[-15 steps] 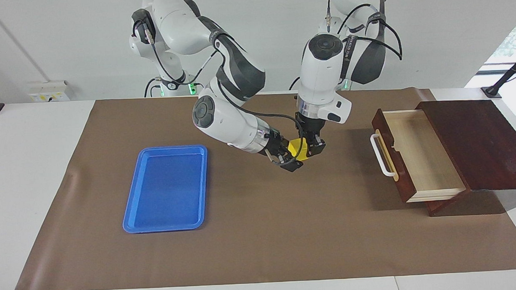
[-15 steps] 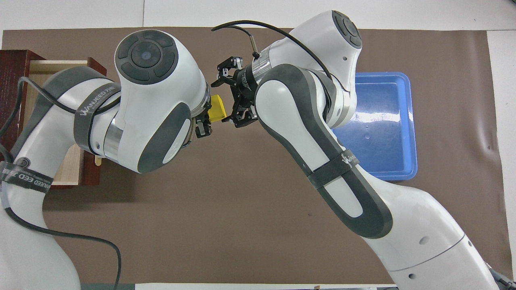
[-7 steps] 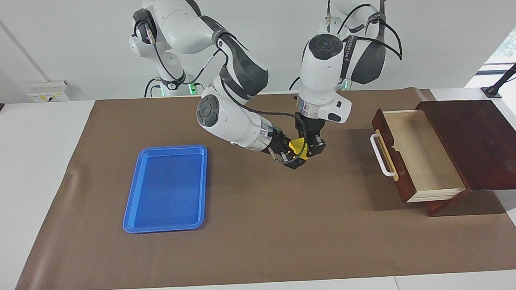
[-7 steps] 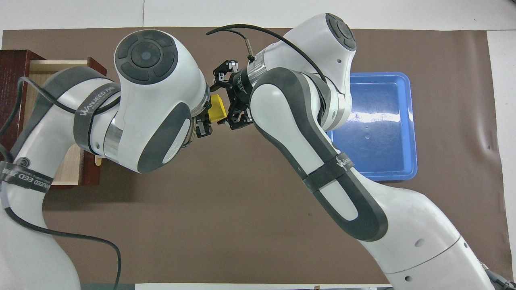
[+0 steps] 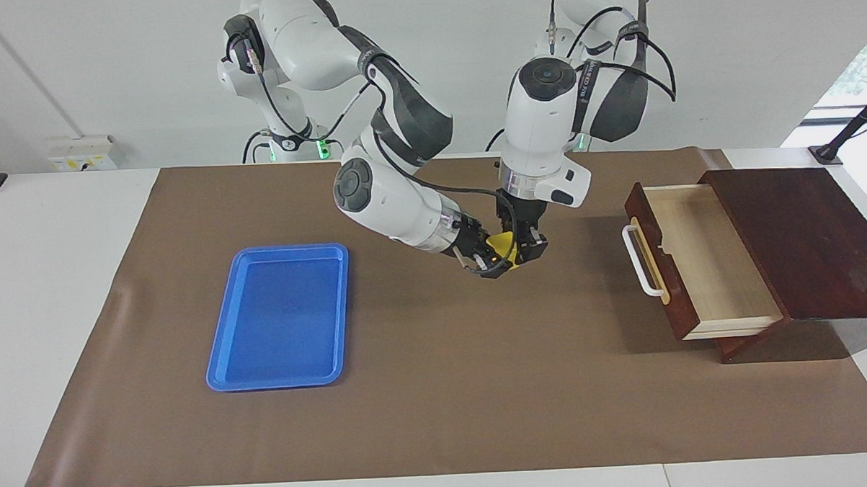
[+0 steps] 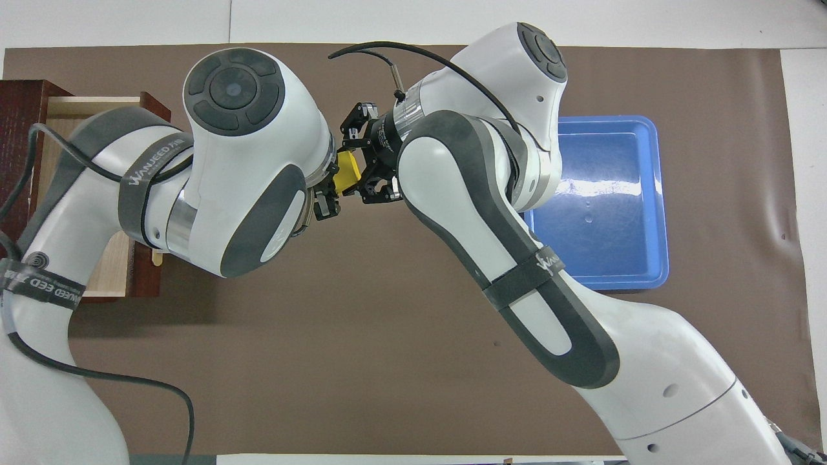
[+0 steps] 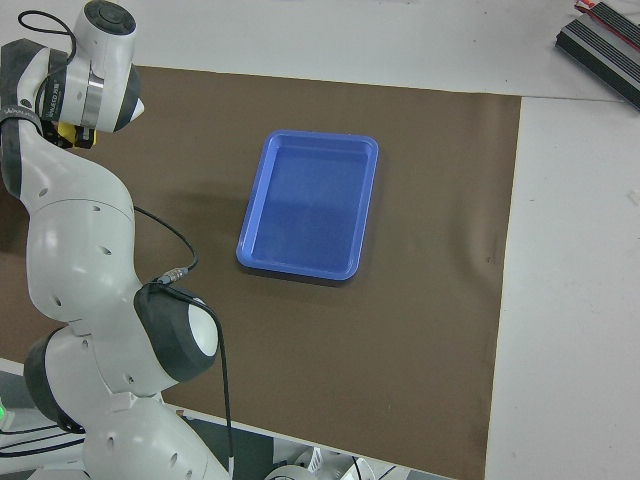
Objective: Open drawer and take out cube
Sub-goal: 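Close the right gripper on the yellow cube held by the left gripper, then carry the cube with the right gripper while the left gripper withdraws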
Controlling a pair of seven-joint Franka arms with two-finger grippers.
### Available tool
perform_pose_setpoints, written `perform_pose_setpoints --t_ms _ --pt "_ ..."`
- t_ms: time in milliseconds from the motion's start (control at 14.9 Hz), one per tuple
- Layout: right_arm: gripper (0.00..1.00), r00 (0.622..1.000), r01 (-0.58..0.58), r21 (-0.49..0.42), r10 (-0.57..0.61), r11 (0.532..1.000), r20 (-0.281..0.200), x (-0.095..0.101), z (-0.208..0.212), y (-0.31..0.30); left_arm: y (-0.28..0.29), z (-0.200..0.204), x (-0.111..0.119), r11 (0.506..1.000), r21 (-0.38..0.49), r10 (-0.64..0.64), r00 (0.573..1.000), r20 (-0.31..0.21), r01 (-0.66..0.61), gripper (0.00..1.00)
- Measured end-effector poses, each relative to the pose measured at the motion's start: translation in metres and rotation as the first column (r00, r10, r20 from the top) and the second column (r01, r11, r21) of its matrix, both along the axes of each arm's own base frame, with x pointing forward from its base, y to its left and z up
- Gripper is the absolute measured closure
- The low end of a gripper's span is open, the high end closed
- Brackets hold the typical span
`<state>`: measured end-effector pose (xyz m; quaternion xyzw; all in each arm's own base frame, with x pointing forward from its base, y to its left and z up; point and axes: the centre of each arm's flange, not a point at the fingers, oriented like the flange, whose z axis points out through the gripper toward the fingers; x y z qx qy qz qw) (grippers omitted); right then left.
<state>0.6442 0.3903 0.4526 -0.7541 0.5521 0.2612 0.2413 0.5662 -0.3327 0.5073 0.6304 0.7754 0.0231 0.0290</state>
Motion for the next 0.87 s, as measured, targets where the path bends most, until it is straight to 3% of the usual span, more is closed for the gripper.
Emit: perform_pose_setpoints --t_ms 269,336,604,873 --pt "0.44 1.0 0.001 0.0 -0.001 1.0 0.0 0.0 0.0 -0.001 0.0 0.0 0.0 1.0 -0.002 0.0 1.0 0.002 0.0 0.45" --pt "0.44 1.0 0.003 0.0 -0.003 1.0 0.001 0.001 0.0 -0.002 0.0 0.0 0.0 1.0 -0.002 -0.001 1.0 0.002 0.001 0.42" --pt "0.44 0.999 0.041 -0.002 -0.041 0.999 0.003 0.016 0.0 -0.027 0.006 0.001 0.003 1.0 0.002 0.002 1.0 0.001 -0.002 0.0" --pt "0.44 0.996 0.089 -0.001 -0.089 0.996 0.019 0.038 0.0 -0.071 0.056 -0.001 0.017 0.999 0.037 -0.019 0.998 -0.052 0.021 0.0"
